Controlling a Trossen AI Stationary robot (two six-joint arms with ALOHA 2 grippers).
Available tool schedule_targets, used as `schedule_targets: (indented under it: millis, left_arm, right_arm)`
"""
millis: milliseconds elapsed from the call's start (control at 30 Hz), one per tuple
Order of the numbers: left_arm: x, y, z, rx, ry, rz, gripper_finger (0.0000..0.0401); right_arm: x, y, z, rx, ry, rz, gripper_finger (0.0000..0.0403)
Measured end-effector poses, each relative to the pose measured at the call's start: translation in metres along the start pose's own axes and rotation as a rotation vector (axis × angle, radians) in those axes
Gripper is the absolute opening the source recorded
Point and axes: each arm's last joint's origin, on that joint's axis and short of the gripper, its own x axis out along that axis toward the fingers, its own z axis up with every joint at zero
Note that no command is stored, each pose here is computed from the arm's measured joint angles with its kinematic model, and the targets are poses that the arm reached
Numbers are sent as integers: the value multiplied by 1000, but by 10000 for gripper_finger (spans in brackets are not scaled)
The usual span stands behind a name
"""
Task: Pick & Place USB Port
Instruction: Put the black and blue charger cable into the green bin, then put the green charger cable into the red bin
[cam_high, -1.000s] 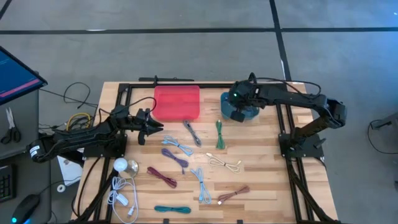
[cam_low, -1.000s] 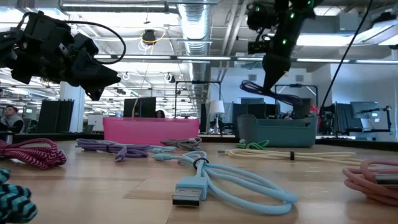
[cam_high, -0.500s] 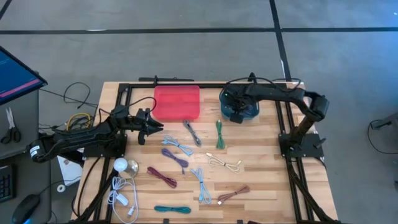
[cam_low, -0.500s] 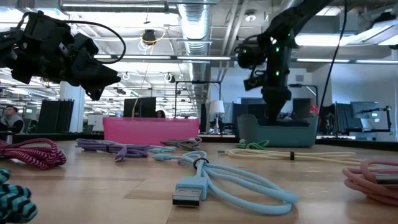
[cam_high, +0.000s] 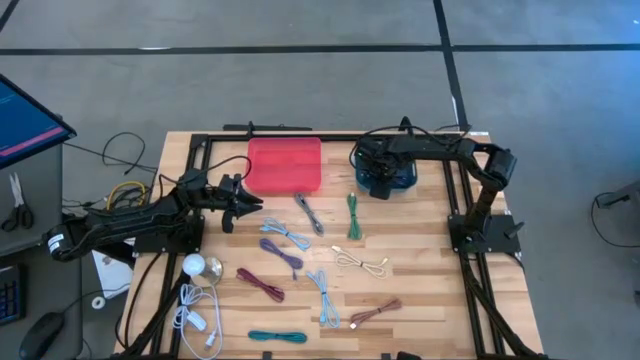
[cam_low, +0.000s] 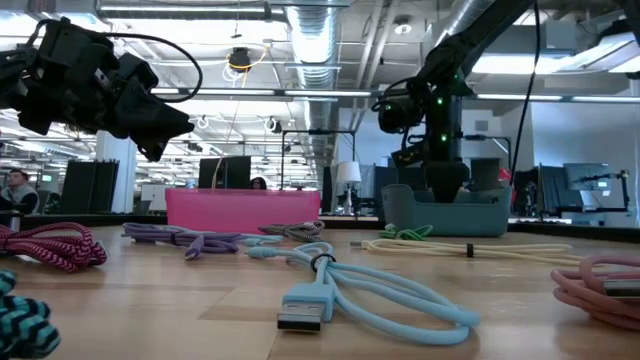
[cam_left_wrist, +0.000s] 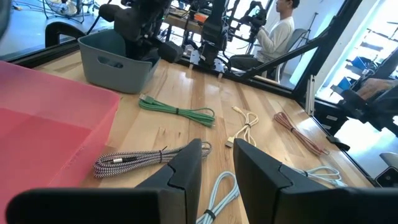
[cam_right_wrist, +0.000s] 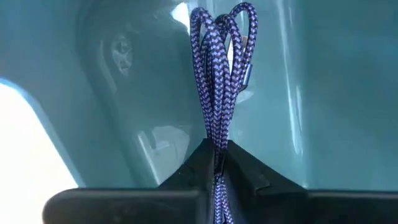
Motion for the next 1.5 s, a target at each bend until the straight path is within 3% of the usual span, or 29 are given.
schedule_targets:
  millis: [200,400,567,733,967,1133,1333,1500]
  left_arm:
    - [0,0,0,2,-2,0,92]
    - [0,0,0,2,-3,0,92]
    - [0,0,0,2,-3,0,92]
    - [0,0,0,2,-3,0,92]
    - [0,0,0,2,-2,0,92]
    - [0,0,0,2,-3,-1,92]
    - [0,0,0,2,-3,0,92]
    - [0,0,0,2,-3,0,92]
  right_arm:
    - [-10,-2,3,0,-6,-4,90]
    - [-40,-7,12,-16,21,5,129]
    - [-76,-1,26,-60,-10,6,128]
    - [-122,16,24,-95,-259,63,108]
    - [-190,37,-23,-84,-618,105,85]
    - [-209,52,-66,-33,-806,155,78]
    - [-193,73,-104,19,-898,245,75]
    - [-164,89,-121,103,-909,239,75]
